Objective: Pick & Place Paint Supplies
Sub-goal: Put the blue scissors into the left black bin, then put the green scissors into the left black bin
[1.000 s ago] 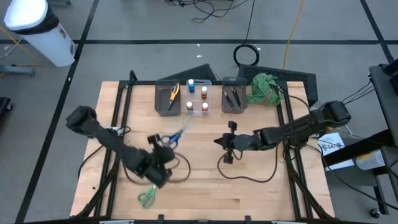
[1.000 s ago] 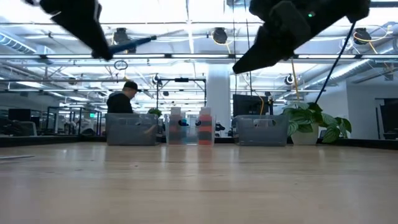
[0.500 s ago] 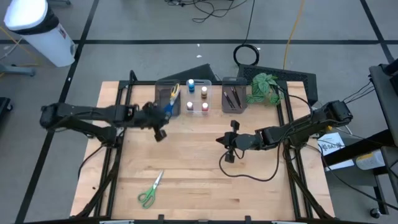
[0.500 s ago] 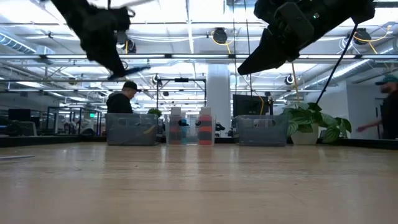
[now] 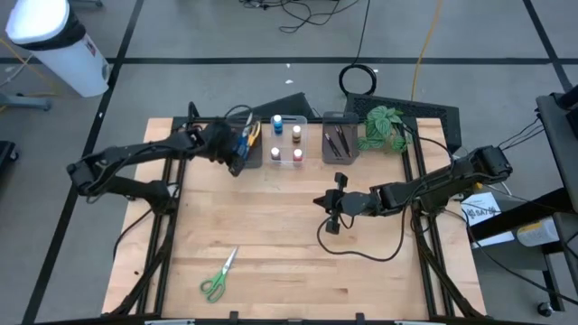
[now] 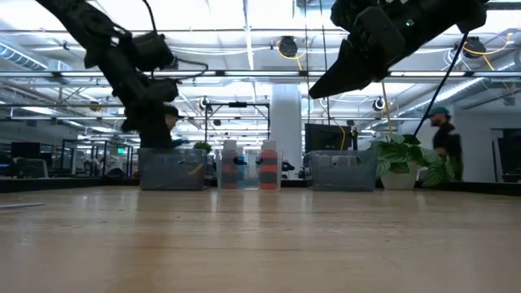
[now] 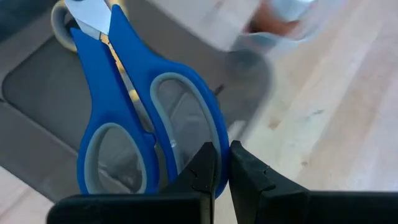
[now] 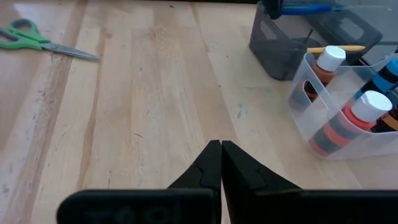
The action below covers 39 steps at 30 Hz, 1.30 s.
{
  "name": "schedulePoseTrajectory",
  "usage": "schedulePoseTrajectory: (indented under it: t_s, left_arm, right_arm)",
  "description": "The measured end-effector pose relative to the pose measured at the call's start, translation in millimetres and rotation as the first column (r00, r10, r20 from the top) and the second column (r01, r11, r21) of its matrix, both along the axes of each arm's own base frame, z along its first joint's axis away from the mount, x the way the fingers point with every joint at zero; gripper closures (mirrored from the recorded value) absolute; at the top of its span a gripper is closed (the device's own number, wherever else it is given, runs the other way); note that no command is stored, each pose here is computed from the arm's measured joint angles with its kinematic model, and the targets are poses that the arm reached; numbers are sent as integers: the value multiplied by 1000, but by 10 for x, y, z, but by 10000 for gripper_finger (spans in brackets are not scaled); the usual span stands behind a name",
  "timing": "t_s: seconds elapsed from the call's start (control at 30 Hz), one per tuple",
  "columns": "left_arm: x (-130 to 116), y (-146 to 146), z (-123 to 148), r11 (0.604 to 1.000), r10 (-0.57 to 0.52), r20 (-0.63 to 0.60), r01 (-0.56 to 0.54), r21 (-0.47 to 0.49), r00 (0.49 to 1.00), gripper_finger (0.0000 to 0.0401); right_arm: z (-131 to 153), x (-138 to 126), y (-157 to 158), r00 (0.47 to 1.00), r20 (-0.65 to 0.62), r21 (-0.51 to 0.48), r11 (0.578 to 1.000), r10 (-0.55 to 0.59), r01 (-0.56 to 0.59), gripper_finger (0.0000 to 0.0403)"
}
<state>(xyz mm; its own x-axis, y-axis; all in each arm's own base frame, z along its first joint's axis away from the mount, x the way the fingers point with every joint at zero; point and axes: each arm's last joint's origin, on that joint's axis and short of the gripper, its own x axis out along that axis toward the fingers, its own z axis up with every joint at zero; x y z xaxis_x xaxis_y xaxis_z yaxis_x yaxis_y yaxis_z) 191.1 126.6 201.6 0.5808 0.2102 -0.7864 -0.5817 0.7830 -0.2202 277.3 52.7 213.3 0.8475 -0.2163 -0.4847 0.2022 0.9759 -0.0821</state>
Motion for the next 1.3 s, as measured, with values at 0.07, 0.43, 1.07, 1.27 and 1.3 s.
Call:
schedulePoseTrajectory:
  t_s: [0.07,0.43,1.07,1.27,1.3]
  left_arm:
    - [-8,65,-58,999,13,-10,-14,-29,1000,376]
    - [81,201,-227,998,3,6,-3,-70,1000,376]
    - [92,198,-232,992,59,-10,-60,-107,998,277]
    - [90,200,-28,997,62,44,-60,-58,997,254]
    - [87,196,24,997,61,56,-58,-51,997,251]
  right_arm:
    - [0,-1,5,1000,0,0,1000,2,-2,403]
    - [-3,-3,5,1000,-5,-7,1000,6,-6,403]
    - [-5,-4,5,1000,-9,-8,1000,6,-6,403]
    - [-5,-4,5,1000,-9,-8,1000,6,-6,403]
    - [-5,-4,5,1000,-9,-8,1000,6,-6,403]
